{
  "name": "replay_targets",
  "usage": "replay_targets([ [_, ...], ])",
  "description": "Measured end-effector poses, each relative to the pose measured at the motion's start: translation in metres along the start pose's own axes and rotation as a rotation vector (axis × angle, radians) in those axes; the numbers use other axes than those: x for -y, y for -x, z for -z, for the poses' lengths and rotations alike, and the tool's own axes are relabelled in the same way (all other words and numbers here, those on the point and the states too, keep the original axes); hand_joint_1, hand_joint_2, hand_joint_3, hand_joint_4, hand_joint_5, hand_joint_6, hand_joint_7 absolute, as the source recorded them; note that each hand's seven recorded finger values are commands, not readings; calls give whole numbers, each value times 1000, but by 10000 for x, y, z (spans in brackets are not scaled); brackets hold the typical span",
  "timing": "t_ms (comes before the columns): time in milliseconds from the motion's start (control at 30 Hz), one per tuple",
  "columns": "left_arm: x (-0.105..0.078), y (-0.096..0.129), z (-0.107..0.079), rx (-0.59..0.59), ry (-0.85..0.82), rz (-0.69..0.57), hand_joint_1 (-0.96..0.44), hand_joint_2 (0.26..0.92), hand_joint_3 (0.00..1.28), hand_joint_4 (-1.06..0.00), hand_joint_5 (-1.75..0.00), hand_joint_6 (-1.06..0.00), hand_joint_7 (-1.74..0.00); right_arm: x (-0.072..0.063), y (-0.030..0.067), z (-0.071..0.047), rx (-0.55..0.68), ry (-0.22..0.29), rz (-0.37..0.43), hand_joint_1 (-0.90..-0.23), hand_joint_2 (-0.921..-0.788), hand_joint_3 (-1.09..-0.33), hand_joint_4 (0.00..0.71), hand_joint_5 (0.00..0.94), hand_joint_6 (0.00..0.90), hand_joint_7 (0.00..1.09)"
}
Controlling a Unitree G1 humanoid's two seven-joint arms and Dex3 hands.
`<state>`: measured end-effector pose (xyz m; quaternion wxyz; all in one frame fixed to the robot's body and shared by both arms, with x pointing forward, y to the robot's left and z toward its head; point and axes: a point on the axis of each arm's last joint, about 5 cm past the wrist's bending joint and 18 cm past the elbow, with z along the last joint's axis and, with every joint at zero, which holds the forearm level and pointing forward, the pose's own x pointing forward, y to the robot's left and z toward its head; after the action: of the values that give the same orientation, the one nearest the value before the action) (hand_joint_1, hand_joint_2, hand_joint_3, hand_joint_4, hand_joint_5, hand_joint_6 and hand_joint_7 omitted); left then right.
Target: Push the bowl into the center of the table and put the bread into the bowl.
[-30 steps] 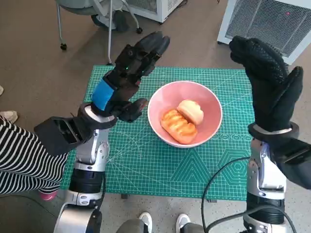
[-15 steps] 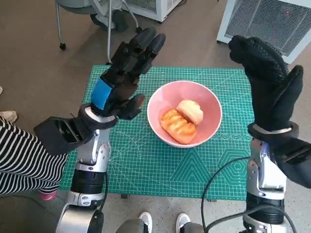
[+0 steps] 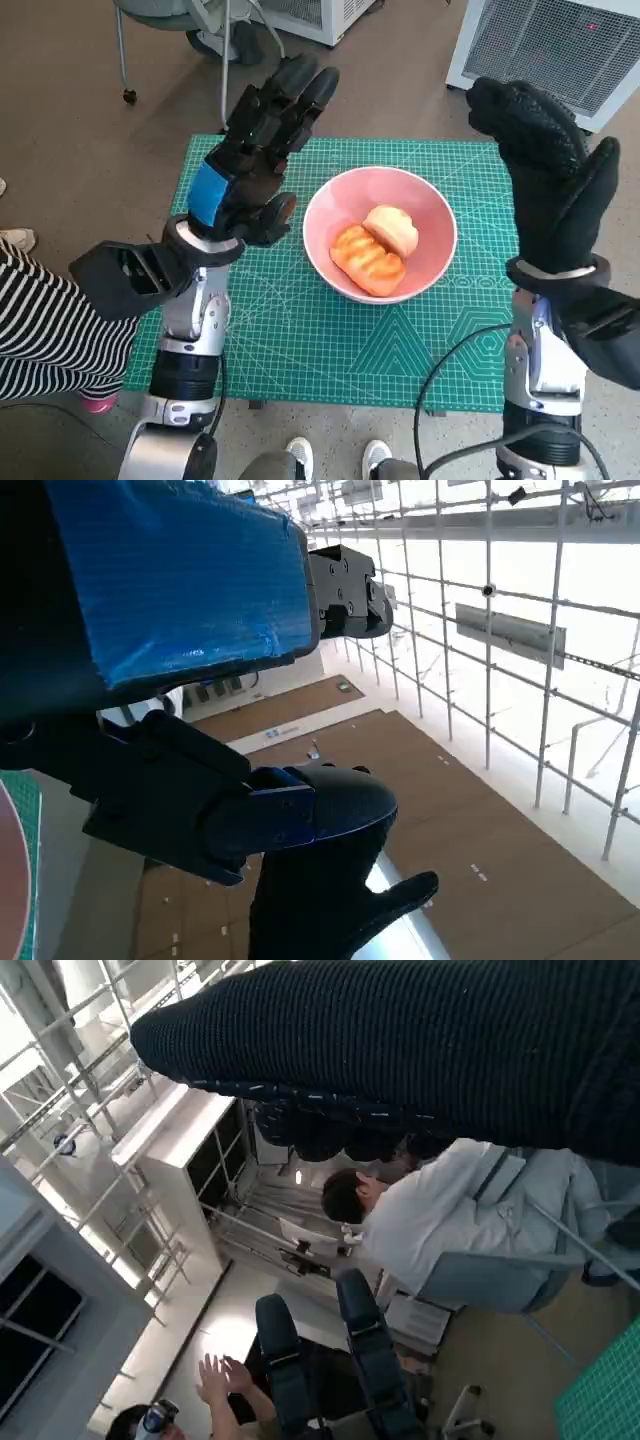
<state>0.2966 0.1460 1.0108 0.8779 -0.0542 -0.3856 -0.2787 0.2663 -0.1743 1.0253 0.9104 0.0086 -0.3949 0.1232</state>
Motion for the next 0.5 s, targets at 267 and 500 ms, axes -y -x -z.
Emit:
replay_targets([
  [267,-4,2,-1,0,-1,1,-706,921,509,-33,-144,1,-392,-2,28,13,-11,-2,4,-750,-921,-642,196,9,123,389],
  [500,-14,5,-3,-6,-2,3,-705,921,508,-29,-148,1,-389,-2,32,17,-13,-3,5,-741,-921,-645,199,9,126,385],
])
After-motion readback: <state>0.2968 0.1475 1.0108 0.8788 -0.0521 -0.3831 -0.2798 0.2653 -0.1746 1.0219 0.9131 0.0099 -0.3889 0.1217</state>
